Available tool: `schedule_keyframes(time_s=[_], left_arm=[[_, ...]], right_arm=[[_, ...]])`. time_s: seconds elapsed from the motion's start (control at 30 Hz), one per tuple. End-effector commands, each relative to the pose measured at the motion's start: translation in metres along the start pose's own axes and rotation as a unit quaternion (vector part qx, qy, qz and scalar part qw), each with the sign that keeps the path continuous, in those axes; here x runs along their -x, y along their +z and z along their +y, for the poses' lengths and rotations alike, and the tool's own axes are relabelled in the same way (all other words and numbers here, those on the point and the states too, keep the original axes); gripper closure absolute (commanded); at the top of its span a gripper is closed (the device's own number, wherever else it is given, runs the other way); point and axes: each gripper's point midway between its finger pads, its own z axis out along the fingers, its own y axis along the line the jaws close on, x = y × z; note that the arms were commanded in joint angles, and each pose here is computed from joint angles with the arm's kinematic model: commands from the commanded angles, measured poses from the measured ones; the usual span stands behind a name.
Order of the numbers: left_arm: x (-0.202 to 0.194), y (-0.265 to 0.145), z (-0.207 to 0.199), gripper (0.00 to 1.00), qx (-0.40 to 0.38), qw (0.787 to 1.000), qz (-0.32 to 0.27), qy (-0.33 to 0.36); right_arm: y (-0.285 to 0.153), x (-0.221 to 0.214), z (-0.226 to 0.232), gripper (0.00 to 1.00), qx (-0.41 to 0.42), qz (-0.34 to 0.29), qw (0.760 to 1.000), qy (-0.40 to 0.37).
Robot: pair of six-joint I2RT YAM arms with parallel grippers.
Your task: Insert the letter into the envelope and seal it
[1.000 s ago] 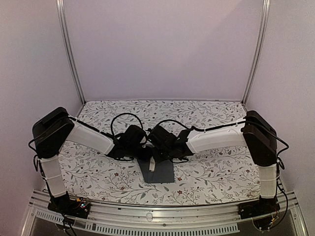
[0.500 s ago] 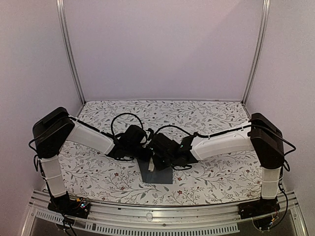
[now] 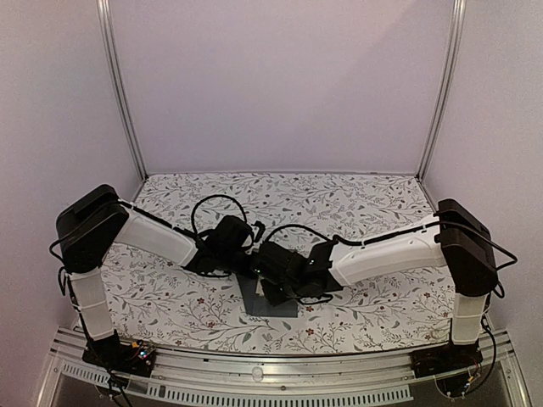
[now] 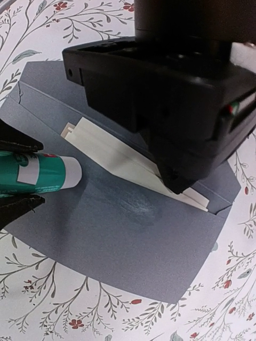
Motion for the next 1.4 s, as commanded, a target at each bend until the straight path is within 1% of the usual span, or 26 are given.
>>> schedule_keyframes(time_s=[0.0, 0.37, 0.57, 0.7, 0.87, 0.97, 1.07, 1.17, 1.27, 1.37], left_arm=[[-0.030, 0.006, 0.017, 1.00, 0.026, 0.998, 0.051, 0.001], [-0.030, 0.006, 0.017, 1.00, 0.026, 0.998, 0.051, 0.002], [-0.027, 0.004, 0.016, 1.00, 0.027, 0.998, 0.048, 0.004], [-0.021, 0.000, 0.017, 1.00, 0.031, 0.999, 0.037, 0.008], [-0.007, -0.011, 0.007, 1.00, 0.013, 1.000, 0.010, 0.012], [0.001, -0.021, -0.001, 0.94, 0.002, 1.000, -0.009, 0.018], [0.008, -0.032, -0.012, 0.85, -0.001, 0.999, -0.030, 0.032], [0.015, -0.043, -0.022, 0.74, -0.004, 0.998, -0.050, 0.047], [0.019, -0.053, -0.029, 0.60, -0.003, 0.996, -0.065, 0.059], [0.024, -0.067, -0.035, 0.49, -0.004, 0.994, -0.083, 0.069]], right_arm=[[0.005, -0.008, -0.024, 1.00, -0.049, 0.024, 0.999, 0.000], [0.037, 0.019, -0.038, 1.00, -0.056, 0.018, 0.998, 0.002], [0.044, 0.033, -0.047, 1.00, -0.063, 0.007, 0.998, 0.006], [0.039, 0.048, -0.047, 1.00, -0.055, -0.010, 0.998, 0.001], [0.012, 0.077, -0.034, 1.00, -0.007, -0.051, 0.999, -0.004], [-0.012, 0.092, -0.025, 1.00, 0.028, -0.074, 0.997, -0.005], [-0.029, 0.097, -0.025, 1.00, 0.044, -0.086, 0.995, -0.005], [-0.050, 0.099, -0.028, 1.00, 0.062, -0.100, 0.993, -0.001], [-0.069, 0.096, -0.033, 1.00, 0.076, -0.109, 0.991, 0.003], [-0.082, 0.090, -0.040, 1.00, 0.081, -0.117, 0.990, 0.010]])
